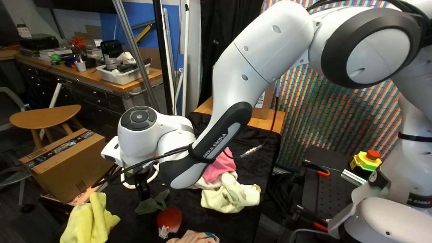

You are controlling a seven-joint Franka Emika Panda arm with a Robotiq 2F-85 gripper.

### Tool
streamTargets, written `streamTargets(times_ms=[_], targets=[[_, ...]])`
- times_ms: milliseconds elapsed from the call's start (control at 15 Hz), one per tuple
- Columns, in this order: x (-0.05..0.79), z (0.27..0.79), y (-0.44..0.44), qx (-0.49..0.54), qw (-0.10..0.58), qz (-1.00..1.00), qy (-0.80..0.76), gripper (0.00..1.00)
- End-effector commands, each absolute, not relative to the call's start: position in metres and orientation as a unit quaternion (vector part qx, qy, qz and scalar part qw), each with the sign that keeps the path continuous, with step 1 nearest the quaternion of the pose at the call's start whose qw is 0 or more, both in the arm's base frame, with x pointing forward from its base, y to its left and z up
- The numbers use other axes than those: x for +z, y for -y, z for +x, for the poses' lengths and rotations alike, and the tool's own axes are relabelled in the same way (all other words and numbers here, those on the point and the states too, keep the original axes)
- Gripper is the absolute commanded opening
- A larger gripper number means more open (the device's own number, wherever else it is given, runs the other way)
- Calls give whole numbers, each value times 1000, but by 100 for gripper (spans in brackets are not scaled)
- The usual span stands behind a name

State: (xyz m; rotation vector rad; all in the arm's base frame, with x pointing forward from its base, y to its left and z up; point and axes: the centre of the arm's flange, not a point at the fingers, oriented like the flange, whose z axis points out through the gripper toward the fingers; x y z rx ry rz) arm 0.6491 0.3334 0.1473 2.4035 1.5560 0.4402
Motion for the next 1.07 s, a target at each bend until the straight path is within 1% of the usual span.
streamTargets(times_ms=[0,267,800,1000], targets=[[154,649,-341,161,119,792,-576,100],[155,654,-352,167,115,755,-624,100],[140,660,-384,173,107,755,-624,100],[128,658,-396,180,112,775,-595,100]])
